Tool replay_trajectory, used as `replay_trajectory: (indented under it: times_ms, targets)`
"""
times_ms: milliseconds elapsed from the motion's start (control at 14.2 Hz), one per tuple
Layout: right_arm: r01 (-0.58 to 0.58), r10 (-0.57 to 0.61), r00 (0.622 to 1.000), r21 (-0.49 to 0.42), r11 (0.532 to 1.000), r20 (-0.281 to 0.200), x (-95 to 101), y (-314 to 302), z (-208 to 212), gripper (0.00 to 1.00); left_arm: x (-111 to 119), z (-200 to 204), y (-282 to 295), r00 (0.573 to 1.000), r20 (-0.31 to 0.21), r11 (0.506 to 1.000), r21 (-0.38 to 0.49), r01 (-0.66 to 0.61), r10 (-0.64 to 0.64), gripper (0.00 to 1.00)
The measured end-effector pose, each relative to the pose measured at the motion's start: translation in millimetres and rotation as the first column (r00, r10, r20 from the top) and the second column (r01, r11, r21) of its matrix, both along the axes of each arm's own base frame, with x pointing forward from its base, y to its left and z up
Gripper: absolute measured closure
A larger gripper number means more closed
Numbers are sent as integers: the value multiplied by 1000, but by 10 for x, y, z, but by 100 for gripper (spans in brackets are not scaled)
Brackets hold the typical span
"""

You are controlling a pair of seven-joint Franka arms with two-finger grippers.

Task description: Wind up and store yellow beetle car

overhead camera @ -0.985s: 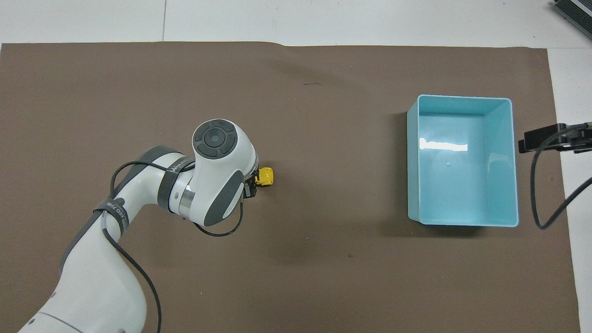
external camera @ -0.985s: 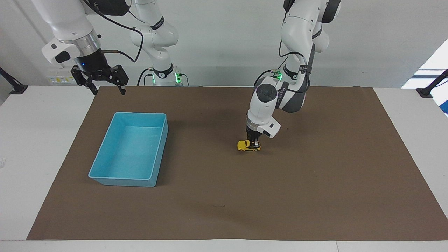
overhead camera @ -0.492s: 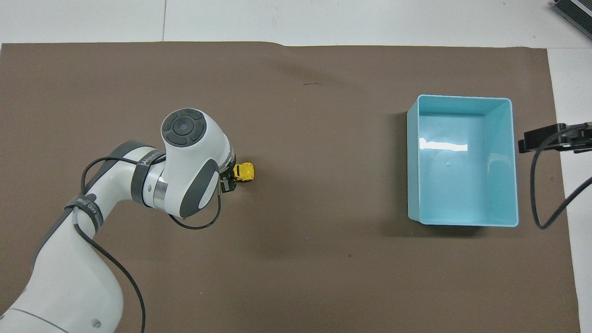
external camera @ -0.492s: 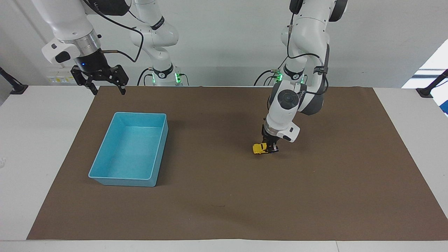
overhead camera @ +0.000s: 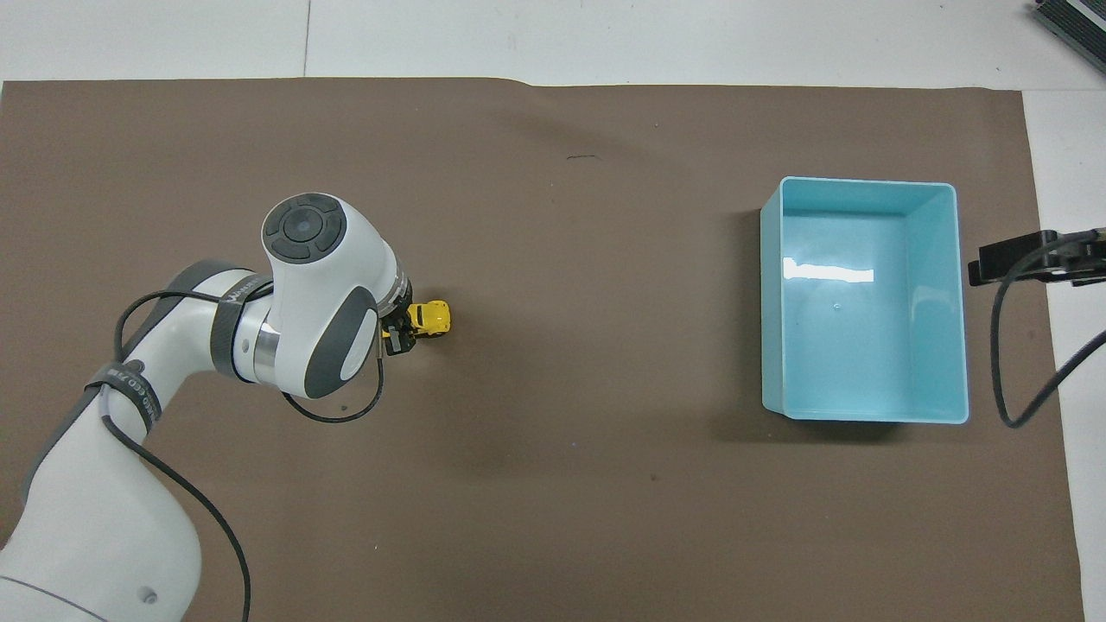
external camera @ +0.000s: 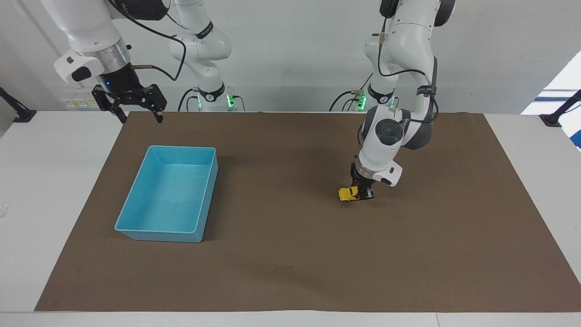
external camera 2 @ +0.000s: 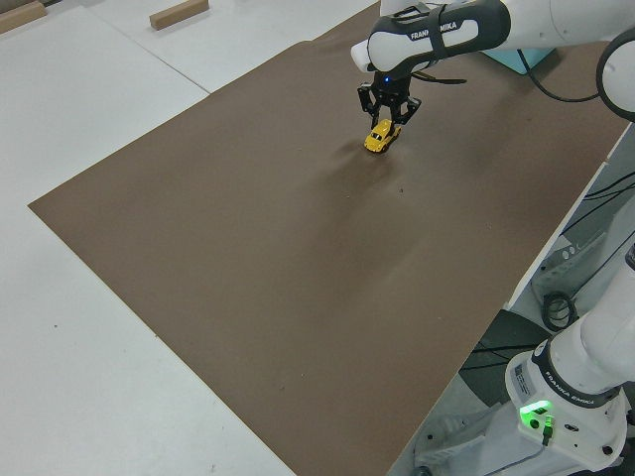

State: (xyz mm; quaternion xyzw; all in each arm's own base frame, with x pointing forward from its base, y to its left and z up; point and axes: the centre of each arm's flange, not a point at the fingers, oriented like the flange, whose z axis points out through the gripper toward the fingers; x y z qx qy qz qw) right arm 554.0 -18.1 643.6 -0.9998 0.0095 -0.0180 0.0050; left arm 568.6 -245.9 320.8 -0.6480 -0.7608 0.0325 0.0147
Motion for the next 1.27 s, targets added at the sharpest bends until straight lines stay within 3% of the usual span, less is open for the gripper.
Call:
replay_trajectory:
  times_ms: [352, 703, 774, 1266]
  targets:
    - [0, 0, 1000, 0, 1000, 0, 0, 0, 0, 0, 6, 0, 20, 1000, 0, 1000, 2, 3, -3, 59]
    - [0, 0, 1000, 0, 1000, 0, 0, 0, 0, 0, 125, 162, 236, 1000, 21, 1000, 20, -5, 5, 6]
    - [0, 0, 1000, 0, 1000, 0, 0, 0, 0, 0, 122, 266, 238, 1000, 28, 1000, 17, -5, 5, 0]
    - [0, 0, 1000, 0, 1000, 0, 0, 0, 0, 0, 89, 471, 211, 999, 43, 1000, 10, 16, -16, 0]
